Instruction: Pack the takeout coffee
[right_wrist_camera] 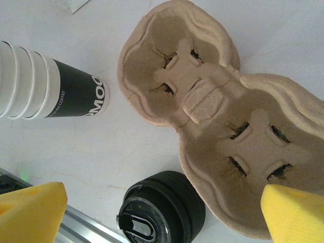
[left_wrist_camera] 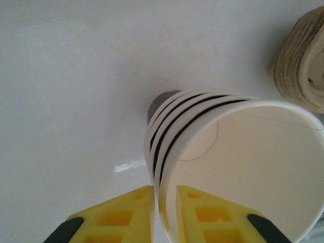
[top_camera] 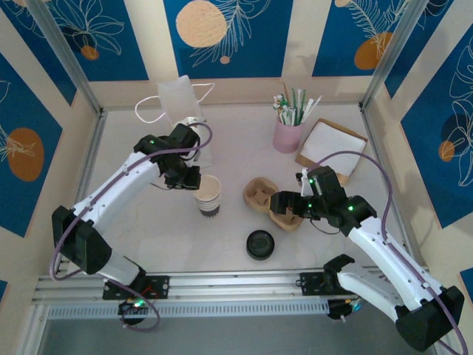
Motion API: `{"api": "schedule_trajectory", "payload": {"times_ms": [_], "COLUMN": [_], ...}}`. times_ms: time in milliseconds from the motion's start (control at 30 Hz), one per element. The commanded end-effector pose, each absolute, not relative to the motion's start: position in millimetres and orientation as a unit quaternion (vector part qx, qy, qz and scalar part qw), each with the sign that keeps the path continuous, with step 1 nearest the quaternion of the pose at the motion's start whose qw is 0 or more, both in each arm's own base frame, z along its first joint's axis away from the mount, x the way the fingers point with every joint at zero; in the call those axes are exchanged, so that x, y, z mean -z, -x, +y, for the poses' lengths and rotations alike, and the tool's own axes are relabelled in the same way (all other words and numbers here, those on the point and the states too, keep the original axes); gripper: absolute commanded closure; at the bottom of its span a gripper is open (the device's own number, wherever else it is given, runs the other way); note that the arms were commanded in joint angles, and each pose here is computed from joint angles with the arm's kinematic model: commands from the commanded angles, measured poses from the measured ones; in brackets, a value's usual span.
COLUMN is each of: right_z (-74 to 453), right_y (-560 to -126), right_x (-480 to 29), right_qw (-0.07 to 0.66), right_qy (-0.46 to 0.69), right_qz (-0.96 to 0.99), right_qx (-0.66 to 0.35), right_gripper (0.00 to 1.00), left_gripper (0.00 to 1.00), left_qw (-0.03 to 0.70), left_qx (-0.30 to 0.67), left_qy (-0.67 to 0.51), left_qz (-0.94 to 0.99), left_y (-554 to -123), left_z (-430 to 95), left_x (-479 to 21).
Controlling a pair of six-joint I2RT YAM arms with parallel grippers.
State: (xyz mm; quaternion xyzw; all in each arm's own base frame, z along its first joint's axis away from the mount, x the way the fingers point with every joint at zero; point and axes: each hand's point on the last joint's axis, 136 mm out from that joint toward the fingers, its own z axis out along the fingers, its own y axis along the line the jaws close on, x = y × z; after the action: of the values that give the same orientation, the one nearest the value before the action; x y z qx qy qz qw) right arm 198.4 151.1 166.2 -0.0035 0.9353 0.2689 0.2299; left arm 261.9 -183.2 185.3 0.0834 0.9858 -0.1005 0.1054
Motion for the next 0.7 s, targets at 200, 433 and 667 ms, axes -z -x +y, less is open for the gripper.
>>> {"api": "schedule_trajectory", "payload": {"times_ms": [200,433,667], "right_z": [150,150,150], "right_y": [-194,-195,-195], "right_x": [-163,-164,-164], "right_qw": [0.228,0.229,0.228], "right_qy": [0.0,0.002,0.002], "right_qz": [0.935,0.935,0.935], "right_qx": [-0.271,-0.272,-0.272], "right_gripper": [0.01,0.01,0.01], "left_gripper": [0.91,1.0,1.0], "left_qw": [0.103,0.105,0.107], "left_qx": [0.089,0.085,0.093], "left_qy": [-0.099,-0.102,-0.101], "left_qz": [0.986,0.986,0.985], "left_y": [-263,-265,-265], "left_z": [-183,-183,-183], "left_x": [-189,-193,-201]}}
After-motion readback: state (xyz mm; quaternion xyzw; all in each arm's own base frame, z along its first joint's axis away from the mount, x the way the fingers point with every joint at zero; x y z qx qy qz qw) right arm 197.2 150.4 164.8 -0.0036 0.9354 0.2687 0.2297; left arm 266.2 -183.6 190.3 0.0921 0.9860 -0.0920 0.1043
